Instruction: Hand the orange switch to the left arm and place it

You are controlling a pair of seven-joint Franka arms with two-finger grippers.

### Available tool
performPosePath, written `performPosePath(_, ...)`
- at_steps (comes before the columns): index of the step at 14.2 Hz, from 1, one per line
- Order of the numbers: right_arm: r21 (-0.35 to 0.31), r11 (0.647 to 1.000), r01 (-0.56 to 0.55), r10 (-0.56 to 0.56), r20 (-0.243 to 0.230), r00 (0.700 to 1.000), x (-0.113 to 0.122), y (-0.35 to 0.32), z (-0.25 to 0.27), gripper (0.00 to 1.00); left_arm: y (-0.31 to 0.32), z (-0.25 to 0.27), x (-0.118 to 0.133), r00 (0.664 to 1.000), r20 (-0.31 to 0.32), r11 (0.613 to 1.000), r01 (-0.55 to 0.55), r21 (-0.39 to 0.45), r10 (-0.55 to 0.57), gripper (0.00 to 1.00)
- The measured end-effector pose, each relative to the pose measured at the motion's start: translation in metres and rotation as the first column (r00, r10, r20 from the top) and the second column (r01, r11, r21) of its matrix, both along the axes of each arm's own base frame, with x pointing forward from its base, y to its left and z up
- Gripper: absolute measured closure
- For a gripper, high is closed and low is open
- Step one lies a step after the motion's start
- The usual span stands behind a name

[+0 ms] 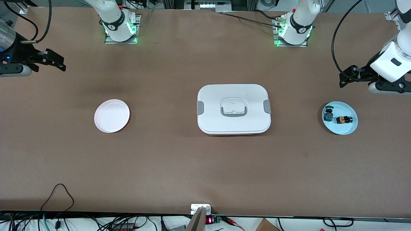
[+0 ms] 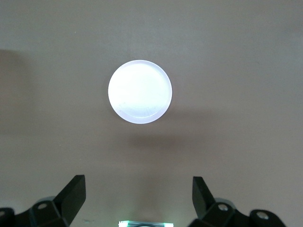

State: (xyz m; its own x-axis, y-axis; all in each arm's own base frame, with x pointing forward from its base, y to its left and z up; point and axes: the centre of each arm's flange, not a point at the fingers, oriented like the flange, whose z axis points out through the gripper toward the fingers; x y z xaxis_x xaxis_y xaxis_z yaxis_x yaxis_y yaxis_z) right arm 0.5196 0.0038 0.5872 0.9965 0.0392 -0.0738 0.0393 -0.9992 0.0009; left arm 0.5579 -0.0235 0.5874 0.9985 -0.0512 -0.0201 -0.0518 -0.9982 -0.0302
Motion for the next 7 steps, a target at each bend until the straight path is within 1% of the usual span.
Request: performPosePath(7,-0.001,1.0,-0.001,0.001,-0.001,1.0,0.0002,0.0004,-0.0003,0.0,0.0001,-0.0006,-0.002,1.0,-0.017,1.0,-0.001,0.001,0.001,0.0)
